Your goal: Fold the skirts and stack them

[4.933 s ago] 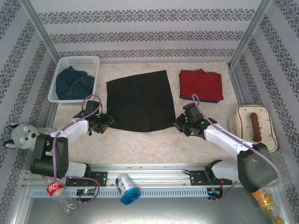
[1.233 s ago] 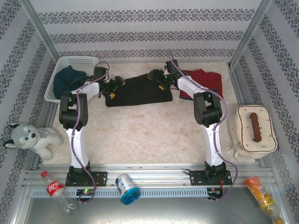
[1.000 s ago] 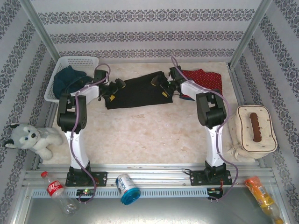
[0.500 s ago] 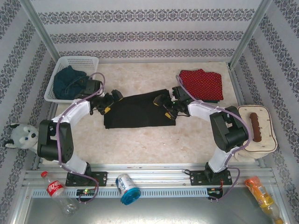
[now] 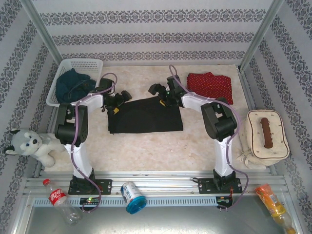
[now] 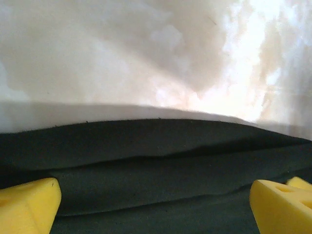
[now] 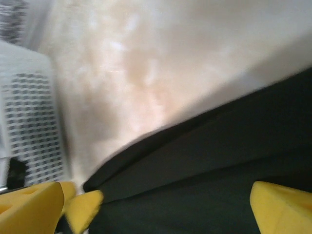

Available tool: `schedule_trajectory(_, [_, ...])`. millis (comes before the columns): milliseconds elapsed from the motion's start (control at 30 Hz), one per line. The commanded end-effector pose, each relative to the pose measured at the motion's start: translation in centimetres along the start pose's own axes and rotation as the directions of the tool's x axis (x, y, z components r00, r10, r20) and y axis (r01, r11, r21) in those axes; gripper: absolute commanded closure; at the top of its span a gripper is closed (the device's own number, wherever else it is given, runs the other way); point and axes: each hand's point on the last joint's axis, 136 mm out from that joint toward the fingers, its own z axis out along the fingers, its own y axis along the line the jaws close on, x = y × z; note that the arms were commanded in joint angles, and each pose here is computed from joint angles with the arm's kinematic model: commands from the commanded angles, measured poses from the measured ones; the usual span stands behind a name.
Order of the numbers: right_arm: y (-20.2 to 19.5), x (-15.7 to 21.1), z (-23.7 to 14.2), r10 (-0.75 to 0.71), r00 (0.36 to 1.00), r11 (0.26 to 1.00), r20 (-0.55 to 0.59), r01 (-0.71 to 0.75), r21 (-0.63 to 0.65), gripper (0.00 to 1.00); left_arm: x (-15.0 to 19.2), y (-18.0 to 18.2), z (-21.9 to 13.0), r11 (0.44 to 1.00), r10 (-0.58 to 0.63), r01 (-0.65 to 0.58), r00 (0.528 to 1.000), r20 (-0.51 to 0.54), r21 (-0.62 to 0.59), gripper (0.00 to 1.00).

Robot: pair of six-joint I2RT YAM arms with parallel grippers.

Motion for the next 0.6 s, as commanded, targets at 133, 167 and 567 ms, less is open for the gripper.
schedule_trajectory(133, [-2.4,-1.6,-0.4,0.054,0.996,0.997,0.077,-0.058,0.044,0.02,1.7,-4.1,-4.9,0.985,0.127,-0.122,0.991,-0.033,0.125,0.0])
schedule_trajectory(167, [-1.6,-1.5,-0.7,0.035,0.997,0.999,0.07,-0.037,0.028,0.02,1.8,-4.1,-6.4,0.982,0.151,-0.149,0.989,-0.008,0.116,0.0])
schedule_trajectory(567, [-0.5,3.0,-4.5,-0.058,0.997,0.997,-0.049,0.06,0.043,0.02,6.8,6.0,-9.8,0.987,0.138,-0.145,0.985,-0.101,-0.068,0.17])
